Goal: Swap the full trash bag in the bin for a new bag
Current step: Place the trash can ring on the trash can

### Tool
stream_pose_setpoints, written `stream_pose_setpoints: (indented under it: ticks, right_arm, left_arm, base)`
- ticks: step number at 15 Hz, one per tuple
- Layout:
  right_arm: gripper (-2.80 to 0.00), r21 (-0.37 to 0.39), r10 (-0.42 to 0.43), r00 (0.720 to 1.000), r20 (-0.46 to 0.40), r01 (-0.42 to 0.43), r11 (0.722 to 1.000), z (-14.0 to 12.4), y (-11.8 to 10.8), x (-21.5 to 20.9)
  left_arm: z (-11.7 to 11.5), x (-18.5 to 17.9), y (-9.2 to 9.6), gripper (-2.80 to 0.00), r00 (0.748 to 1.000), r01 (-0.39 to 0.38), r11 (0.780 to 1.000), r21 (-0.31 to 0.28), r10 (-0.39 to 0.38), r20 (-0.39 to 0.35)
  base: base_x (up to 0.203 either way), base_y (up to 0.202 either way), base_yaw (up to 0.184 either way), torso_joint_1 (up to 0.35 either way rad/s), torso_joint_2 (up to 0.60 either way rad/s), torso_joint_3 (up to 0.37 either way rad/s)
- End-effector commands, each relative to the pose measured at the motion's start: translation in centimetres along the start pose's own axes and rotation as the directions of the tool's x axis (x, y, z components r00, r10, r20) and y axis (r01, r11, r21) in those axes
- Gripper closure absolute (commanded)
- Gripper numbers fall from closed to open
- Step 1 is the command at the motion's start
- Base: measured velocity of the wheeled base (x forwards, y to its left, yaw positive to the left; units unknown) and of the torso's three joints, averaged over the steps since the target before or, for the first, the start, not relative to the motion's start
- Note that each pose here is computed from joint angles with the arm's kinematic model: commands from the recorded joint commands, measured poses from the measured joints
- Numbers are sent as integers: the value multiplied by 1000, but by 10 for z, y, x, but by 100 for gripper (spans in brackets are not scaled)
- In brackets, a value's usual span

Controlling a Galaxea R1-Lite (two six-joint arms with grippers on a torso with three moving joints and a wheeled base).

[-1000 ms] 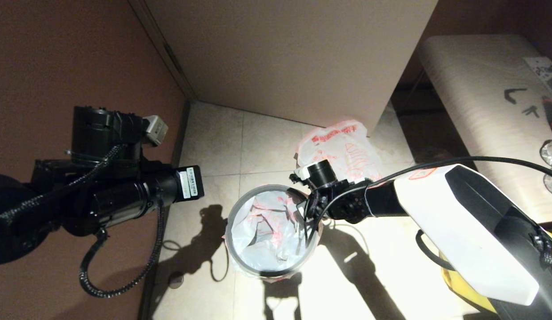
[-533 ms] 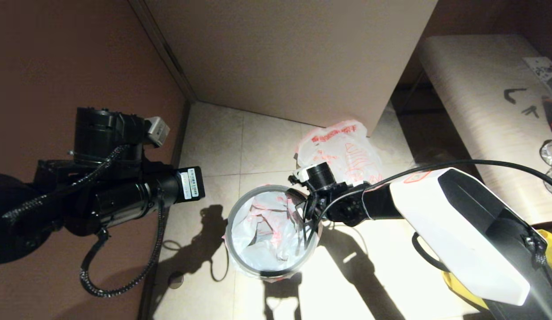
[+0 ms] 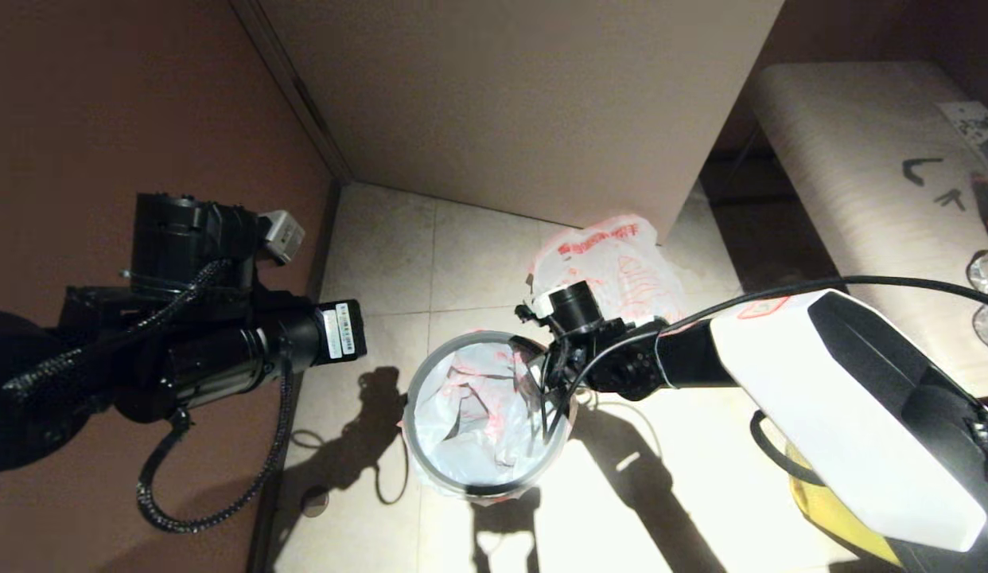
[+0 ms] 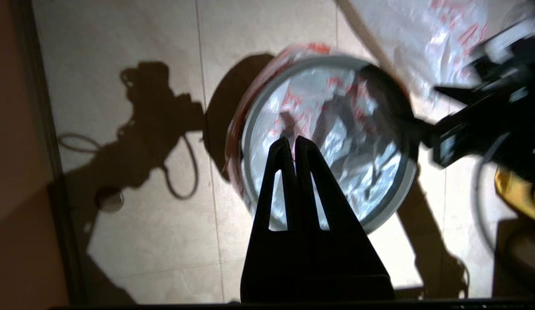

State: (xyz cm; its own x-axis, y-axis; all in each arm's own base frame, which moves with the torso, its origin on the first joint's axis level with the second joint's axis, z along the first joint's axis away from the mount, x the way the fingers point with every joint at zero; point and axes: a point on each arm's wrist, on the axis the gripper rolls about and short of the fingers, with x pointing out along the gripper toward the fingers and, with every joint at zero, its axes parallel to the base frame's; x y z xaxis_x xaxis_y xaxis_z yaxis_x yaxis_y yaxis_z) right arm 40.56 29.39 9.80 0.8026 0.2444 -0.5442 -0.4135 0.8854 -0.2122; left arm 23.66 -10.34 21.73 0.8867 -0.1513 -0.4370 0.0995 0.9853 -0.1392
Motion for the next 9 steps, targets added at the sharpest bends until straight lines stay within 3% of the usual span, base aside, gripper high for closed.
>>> stream_pose_setpoints:
  ticks: [1,3,5,6,9]
  right_arm:
    - [-280,33,11,999,40,-12,999,16,-7,-27]
    - [-280,136,116,993,38,-120,983,17,-12,-48]
    - [-280,207,264,965,2,-258,944,4,-17,-51]
    - [0,230,322,947,-3,-313,922,-1,-22,-48]
    - [0,282,404,914,17,-392,875,-15,-32,-20]
  left_arm:
    - [-5,4,3,0,999,8,1000,1,-8,-50]
    - [-13,8,8,0,983,104,994,-32,-108,-151]
    - [-25,27,20,0,954,143,982,-125,-170,-248]
    - [-32,39,27,0,934,159,974,-164,-203,-296]
    - [-53,71,39,0,886,157,960,-233,-241,-397]
  base:
    - [0,0,0,0,0,0]
    - [0,0,0,0,0,0]
    - [0,0,0,0,0,0]
    - [0,0,0,0,0,0]
    - [0,0,0,0,0,0]
